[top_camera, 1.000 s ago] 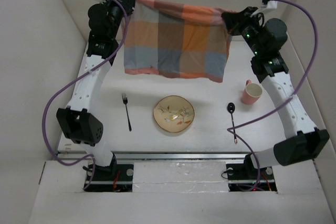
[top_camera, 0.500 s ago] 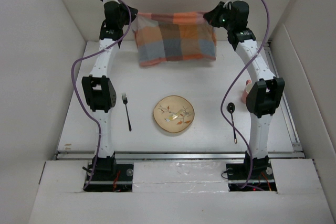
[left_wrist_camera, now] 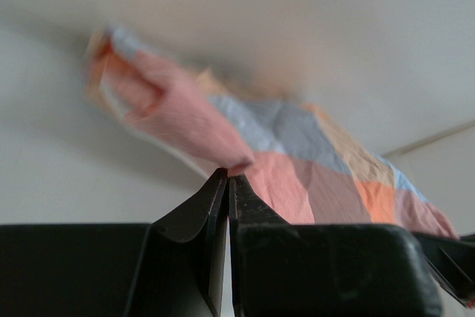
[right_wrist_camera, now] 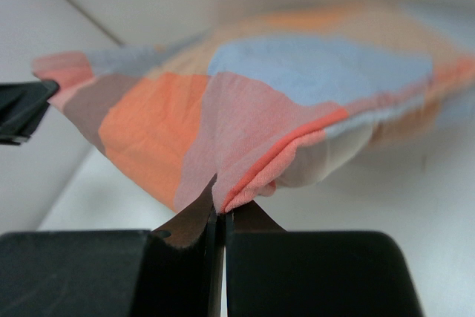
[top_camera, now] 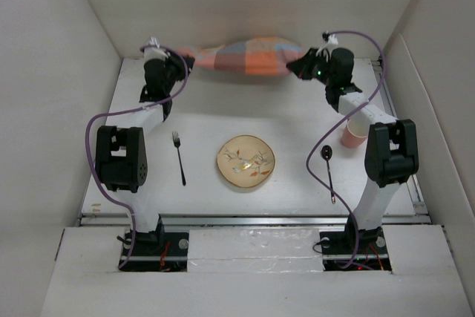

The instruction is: Set the dinner table for one person

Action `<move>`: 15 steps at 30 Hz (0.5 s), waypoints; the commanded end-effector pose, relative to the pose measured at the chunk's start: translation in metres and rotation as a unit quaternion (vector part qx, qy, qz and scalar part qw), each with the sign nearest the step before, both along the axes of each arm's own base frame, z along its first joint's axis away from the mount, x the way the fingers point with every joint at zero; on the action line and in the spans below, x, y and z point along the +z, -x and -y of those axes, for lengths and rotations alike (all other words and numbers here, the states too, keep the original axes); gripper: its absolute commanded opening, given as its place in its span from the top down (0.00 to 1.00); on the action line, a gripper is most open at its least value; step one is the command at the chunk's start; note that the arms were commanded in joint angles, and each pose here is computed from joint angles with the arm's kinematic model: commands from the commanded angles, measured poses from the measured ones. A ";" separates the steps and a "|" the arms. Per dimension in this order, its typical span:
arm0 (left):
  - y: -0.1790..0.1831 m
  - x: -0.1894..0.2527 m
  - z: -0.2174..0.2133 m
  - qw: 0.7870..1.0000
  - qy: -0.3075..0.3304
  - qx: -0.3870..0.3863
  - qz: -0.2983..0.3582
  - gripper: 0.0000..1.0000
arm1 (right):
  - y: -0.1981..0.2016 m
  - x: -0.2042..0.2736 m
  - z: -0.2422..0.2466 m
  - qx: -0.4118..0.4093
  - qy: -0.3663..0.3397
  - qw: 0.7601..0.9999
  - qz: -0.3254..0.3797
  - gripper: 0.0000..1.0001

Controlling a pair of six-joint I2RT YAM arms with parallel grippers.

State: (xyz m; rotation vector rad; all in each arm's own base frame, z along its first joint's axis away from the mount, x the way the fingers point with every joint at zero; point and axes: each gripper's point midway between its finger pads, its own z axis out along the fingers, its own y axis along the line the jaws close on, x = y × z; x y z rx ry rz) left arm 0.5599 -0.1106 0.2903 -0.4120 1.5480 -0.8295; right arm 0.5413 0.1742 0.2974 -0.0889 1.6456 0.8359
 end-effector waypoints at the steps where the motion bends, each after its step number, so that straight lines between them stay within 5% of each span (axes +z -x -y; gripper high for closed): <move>1: 0.030 -0.063 0.000 1.000 0.025 -0.008 -0.016 1.00 | 0.015 -0.090 -0.005 0.043 -0.004 0.997 -0.070 1.00; 3: 0.058 -0.097 0.006 0.998 0.030 -0.013 -0.052 1.00 | 0.033 -0.131 -0.005 0.051 0.003 0.991 -0.120 1.00; 15: 0.115 -0.130 0.006 0.992 0.041 -0.005 -0.122 1.00 | 0.086 -0.159 0.001 0.019 0.055 0.982 -0.179 1.00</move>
